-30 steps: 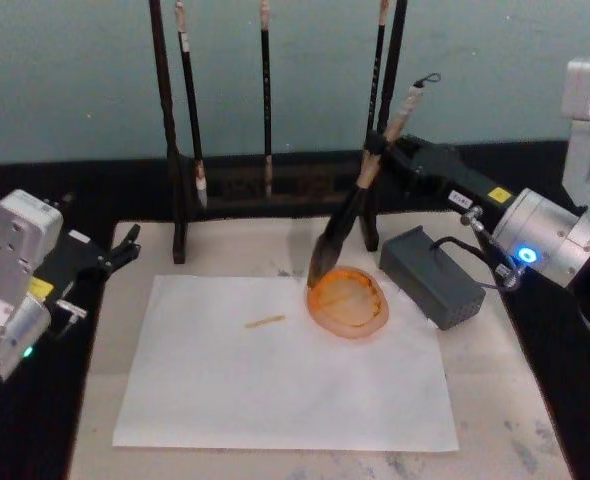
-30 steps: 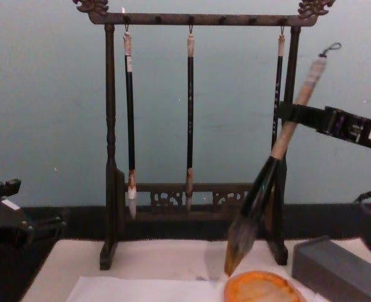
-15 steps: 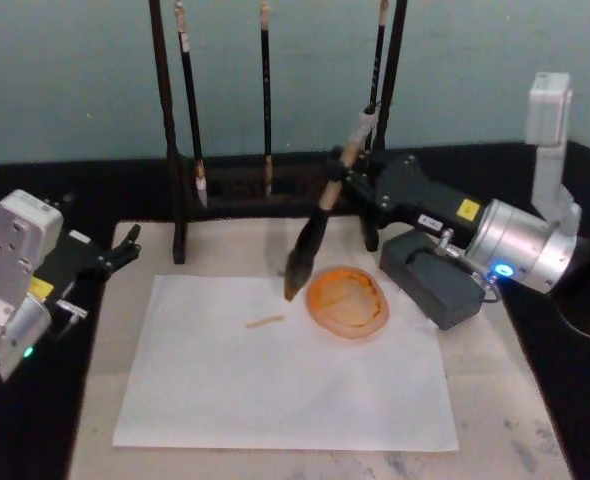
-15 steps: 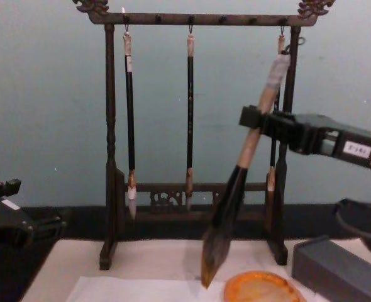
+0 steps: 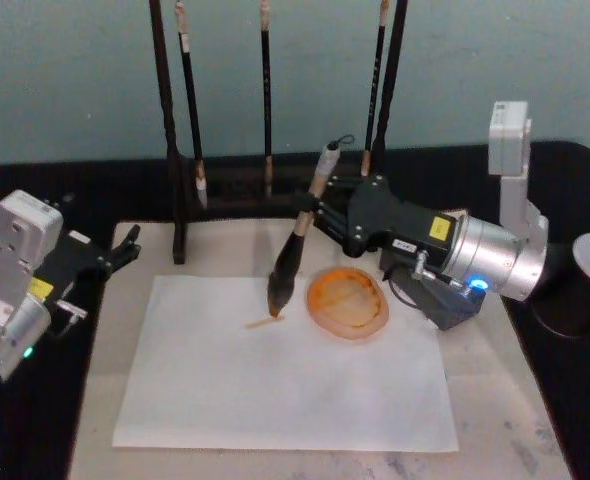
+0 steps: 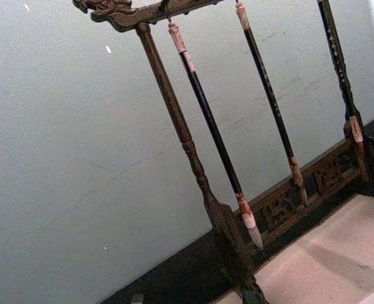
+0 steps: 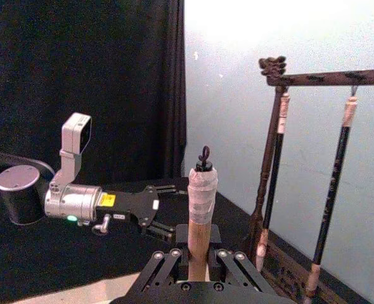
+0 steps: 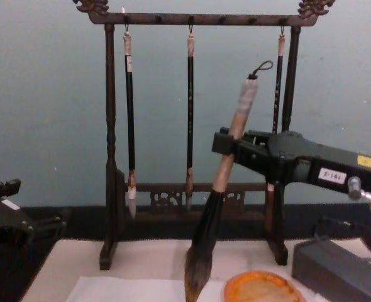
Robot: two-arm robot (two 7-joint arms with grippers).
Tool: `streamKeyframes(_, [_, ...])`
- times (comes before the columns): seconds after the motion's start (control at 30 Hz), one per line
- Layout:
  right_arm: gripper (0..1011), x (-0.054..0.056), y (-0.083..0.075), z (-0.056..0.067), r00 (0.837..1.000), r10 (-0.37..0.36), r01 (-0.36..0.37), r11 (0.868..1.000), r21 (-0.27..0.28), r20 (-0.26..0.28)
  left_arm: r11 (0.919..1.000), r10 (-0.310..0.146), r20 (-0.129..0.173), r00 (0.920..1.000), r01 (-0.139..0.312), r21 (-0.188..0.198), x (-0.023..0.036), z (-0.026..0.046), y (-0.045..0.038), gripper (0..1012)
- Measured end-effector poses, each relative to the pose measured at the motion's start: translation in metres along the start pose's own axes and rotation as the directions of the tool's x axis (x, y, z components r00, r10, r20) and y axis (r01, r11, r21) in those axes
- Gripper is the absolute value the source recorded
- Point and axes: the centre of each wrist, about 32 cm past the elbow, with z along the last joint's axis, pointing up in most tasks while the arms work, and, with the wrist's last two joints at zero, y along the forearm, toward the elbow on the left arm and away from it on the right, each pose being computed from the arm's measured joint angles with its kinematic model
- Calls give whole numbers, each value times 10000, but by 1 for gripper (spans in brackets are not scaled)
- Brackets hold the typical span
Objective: Pick up the brush from the inkstone, write on the paper, then place the brush back to its original position.
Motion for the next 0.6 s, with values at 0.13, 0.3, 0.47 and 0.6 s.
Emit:
streamKeyframes(0.13, [163,1,26,-41,10000,48,-47,10000,-60,15,10000,1,0,10000,-1,0,0,0,0,1010])
streamKeyframes(0.3, [163,-1,56,-81,10000,30,-30,9999,-106,24,10000,1,0,10000,-1,0,0,0,0,1010])
streamKeyframes(0.47, [163,-3,74,-111,9999,-49,51,9998,-166,95,10000,0,1,10000,0,0,0,0,0,1010])
streamKeyframes(0.6, [163,0,78,-119,9998,-103,106,9997,-199,151,10000,1,1,10000,-1,0,0,0,0,1010])
